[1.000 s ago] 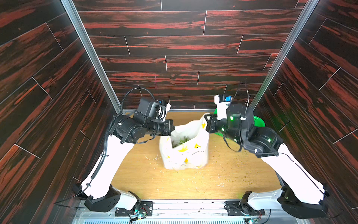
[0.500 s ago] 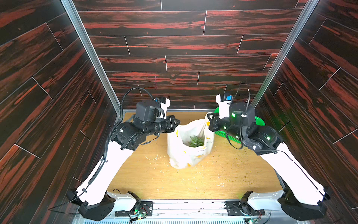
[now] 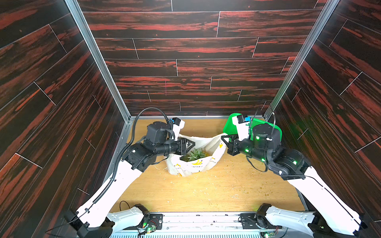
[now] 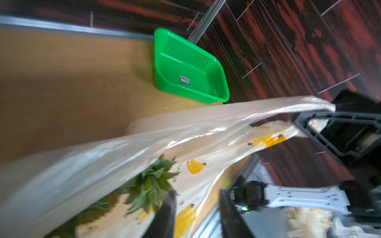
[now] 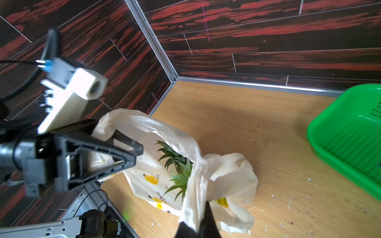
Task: Place the pineapple into a plastic bag & tie a knot
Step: Adjust the plastic bag at the center of the board.
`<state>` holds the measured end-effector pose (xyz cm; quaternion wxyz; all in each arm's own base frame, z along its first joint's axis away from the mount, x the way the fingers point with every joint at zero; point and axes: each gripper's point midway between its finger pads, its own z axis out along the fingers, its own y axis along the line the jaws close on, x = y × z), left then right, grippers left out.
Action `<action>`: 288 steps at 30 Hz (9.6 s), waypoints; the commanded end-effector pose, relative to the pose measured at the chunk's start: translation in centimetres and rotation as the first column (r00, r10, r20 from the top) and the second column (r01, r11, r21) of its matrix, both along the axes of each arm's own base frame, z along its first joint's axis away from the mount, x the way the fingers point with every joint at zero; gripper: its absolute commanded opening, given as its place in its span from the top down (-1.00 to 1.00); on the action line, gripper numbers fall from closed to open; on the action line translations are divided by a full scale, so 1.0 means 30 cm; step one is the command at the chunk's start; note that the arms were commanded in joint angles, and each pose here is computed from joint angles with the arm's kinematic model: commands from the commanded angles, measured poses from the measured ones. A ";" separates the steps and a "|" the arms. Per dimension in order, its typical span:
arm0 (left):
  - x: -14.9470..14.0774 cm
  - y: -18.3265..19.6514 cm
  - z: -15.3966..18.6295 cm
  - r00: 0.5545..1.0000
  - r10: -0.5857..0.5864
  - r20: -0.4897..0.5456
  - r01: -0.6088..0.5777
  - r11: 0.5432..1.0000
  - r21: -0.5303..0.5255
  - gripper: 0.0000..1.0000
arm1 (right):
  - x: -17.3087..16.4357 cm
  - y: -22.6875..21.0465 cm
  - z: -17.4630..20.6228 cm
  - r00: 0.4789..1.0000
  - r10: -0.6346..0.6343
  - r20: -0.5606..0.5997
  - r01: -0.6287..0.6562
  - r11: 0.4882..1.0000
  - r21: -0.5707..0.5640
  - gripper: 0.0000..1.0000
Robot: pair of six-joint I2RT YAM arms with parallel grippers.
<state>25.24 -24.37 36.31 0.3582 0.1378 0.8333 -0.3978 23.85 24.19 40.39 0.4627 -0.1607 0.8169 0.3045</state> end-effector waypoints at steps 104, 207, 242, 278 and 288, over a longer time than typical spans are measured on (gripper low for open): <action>0.027 0.137 0.281 0.801 -0.163 0.576 0.170 0.985 0.041 0.01 | 0.194 -0.117 0.112 0.994 -0.068 0.086 0.083 0.980 -0.182 1.00; 0.008 0.161 0.047 0.639 -0.443 0.628 0.336 0.896 0.290 1.00 | 0.155 -0.015 -0.006 0.461 0.747 0.478 -0.750 0.616 -0.239 -0.69; -0.017 0.043 0.165 0.963 -0.037 0.268 0.056 0.996 -0.063 1.00 | 0.068 0.224 0.042 0.790 0.455 0.410 -0.405 0.890 -0.208 1.00; -0.145 0.207 0.001 0.730 -0.428 0.533 0.318 0.903 0.289 -0.45 | 0.047 0.164 -0.048 0.781 0.521 0.344 -0.430 0.849 -0.308 1.00; -0.121 0.181 0.077 0.645 -0.472 0.601 0.429 0.874 0.227 -0.36 | 0.072 0.158 -0.053 0.763 0.562 0.319 -0.477 0.823 -0.307 1.00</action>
